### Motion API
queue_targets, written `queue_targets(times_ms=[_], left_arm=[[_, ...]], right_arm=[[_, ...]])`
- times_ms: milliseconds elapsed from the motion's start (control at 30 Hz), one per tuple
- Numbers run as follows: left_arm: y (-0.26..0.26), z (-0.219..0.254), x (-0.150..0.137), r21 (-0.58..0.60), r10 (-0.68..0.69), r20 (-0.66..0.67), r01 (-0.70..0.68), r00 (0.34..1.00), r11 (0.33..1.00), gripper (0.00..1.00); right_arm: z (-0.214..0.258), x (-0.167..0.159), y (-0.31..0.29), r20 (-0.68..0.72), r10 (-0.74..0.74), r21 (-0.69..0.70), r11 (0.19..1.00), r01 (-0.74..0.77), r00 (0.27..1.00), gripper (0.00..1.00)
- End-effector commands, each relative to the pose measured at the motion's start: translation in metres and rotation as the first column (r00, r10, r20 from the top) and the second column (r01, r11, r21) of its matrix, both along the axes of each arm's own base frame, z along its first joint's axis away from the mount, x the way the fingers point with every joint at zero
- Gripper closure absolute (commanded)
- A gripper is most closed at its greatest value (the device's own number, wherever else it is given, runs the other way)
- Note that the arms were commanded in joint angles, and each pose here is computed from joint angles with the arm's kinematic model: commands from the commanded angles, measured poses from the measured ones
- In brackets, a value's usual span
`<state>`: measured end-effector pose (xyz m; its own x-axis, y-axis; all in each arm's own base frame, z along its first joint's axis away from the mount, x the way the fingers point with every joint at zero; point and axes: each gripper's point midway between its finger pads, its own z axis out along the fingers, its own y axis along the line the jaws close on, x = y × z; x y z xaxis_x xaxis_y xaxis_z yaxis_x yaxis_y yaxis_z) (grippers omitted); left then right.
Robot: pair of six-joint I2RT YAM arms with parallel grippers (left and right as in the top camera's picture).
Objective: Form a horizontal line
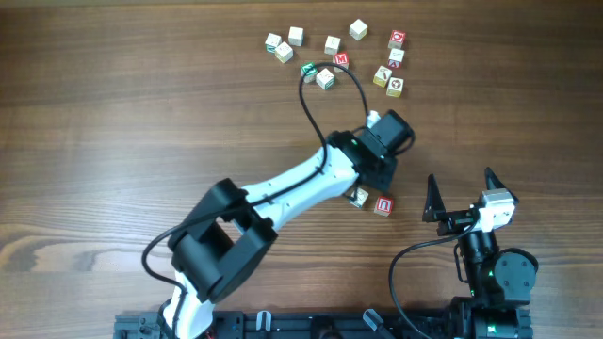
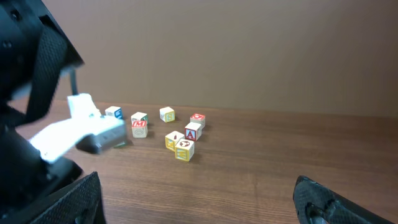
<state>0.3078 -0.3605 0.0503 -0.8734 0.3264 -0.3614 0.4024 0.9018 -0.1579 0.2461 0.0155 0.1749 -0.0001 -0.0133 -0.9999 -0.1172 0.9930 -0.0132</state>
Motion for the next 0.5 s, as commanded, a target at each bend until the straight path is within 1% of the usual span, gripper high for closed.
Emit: queue_targets(times_ms=[0, 33, 100, 167, 300, 400, 467], left_arm=[[0.051, 0.050, 0.040, 0.053, 0.121, 0.159, -0.130, 0.980, 0.990, 0.31], [0.066, 0.059, 0.047, 0.076, 0.149, 0.190, -0.166, 0.970, 0.983, 0.29], [0.098, 0.080, 0.059, 0.119, 0.189, 0.254, -0.225, 0.949, 0.967, 0.17], [0.125, 0.099, 0.068, 0.138, 0.226, 0.301, -0.276, 0.927, 0.951, 0.00], [0.175, 0.132, 0.076, 0.149, 0.316, 0.360, -0.388, 0.878, 0.909, 0.00], [0.209, 0.152, 0.071, 0.146, 0.370, 0.364, -0.445, 0.854, 0.883, 0.00], [0.234, 0.164, 0.064, 0.150, 0.408, 0.362, -0.485, 0.838, 0.862, 0.00]], right_arm=[[0.002, 0.000, 0.000, 0.012, -0.001, -0.012, 1.000, 0.002, 1.000, 0.00], [0.002, 0.000, 0.000, 0.012, -0.001, -0.012, 1.000, 0.001, 1.000, 0.00], [0.002, 0.000, 0.000, 0.010, -0.001, -0.012, 1.000, 0.001, 1.000, 0.00], [0.002, 0.000, 0.000, 0.010, -0.001, -0.012, 1.000, 0.002, 1.000, 0.00], [0.003, 0.000, 0.000, 0.016, -0.001, -0.013, 1.000, 0.002, 1.000, 0.00], [0.002, 0.000, 0.000, 0.011, 0.000, -0.010, 1.000, 0.000, 1.000, 0.00], [0.002, 0.000, 0.002, 0.006, 0.008, 0.022, 1.000, -0.008, 1.000, 0.00]])
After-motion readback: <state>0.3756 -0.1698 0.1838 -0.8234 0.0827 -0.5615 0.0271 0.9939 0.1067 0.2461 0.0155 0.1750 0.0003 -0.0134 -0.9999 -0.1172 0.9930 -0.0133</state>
